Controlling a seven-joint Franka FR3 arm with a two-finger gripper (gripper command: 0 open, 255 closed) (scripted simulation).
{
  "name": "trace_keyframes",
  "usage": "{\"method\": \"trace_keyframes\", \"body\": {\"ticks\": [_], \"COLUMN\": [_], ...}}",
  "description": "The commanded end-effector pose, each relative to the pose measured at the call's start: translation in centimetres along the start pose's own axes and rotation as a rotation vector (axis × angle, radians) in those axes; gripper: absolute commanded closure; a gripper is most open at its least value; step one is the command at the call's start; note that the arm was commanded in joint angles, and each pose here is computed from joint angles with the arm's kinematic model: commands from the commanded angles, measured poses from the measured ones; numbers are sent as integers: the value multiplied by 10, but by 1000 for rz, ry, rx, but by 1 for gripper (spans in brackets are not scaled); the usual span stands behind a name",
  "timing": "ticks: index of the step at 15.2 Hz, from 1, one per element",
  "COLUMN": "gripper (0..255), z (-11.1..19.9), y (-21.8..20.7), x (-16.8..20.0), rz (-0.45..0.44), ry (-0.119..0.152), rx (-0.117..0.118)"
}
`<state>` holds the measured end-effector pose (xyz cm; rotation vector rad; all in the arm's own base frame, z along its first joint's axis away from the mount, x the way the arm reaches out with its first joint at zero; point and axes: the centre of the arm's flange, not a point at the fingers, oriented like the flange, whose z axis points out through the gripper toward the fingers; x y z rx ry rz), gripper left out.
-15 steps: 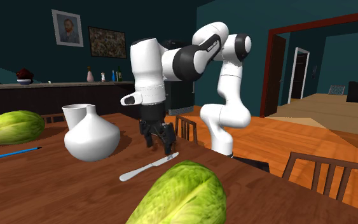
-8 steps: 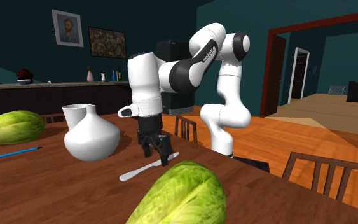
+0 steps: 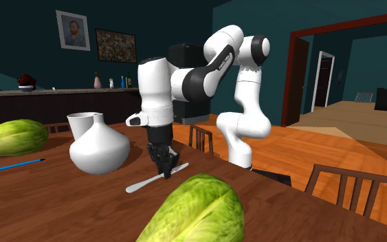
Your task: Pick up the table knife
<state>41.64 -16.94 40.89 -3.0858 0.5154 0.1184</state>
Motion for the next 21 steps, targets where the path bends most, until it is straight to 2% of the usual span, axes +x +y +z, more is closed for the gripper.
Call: {"method": "trace_keyframes", "body": {"ticks": [1, 4, 19, 21], "gripper": [255, 255, 255, 255], "z": [6, 7, -72, -73], "y": [-8, -10, -10, -10], "x": [1, -1, -7, -7], "rz": [16, 17, 17, 17], "ry": [-11, -12, -12, -12], "rx": [48, 48, 48, 48]}}
